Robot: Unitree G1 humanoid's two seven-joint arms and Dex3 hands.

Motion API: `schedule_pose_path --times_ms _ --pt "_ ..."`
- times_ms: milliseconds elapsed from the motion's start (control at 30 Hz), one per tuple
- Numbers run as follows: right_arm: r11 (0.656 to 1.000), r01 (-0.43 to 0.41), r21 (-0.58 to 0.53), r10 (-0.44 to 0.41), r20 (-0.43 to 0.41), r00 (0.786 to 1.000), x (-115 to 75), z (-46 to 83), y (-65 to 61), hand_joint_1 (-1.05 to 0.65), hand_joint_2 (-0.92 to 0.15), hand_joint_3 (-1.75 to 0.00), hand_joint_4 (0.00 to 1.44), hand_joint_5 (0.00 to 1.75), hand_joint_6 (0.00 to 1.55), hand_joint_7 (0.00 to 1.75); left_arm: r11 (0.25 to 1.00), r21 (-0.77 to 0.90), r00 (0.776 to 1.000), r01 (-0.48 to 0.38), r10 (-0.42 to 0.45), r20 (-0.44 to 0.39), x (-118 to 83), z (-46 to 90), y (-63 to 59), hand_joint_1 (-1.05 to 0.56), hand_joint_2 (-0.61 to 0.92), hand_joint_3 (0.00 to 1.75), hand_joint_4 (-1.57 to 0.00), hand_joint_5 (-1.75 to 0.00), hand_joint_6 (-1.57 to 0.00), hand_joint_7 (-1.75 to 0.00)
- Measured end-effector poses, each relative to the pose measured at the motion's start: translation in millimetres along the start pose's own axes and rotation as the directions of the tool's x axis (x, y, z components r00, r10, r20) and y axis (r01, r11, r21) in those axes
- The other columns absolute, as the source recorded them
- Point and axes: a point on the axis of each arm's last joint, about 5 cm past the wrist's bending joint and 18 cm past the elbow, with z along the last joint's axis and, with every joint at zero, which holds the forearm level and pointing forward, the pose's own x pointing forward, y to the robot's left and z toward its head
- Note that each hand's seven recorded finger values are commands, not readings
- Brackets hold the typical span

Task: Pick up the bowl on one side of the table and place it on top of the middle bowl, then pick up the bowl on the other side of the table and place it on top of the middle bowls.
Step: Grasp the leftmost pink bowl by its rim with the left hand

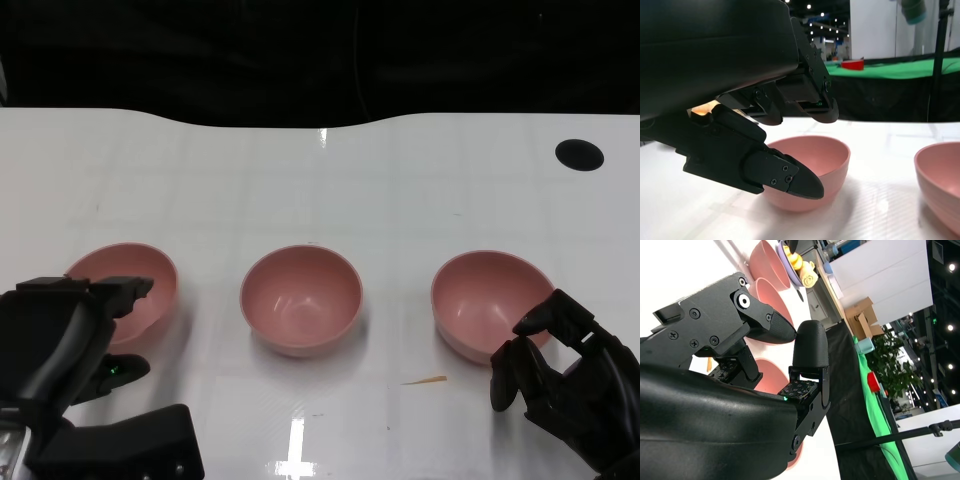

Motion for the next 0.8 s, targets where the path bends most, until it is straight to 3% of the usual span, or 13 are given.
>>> schedule_pose_path --times_ms 367,800 --pt "1.000 -0.010 -0.010 0.010 0.006 1.000 1.8 -0.8 1.1 -0.07 -0.59 -1.02 0.96 1.75 0.68 1.68 0.985 0.029 0.986 0.168 -0.168 0.007 29 -3.9 -21.4 -0.66 0.89 0.01 -0.59 0.00 -0.62 0.00" --pt "1.000 -0.010 -0.010 0.011 0.006 1.000 2.1 -1.8 2.1 -0.07 -0.60 -1.02 0.95 1.75 0.68 1.67 0.966 0.037 0.967 0.256 -0.256 -0.004 53 -12.5 -39.6 -0.62 0.92 0.05 -0.58 0.00 -0.63 0.00"
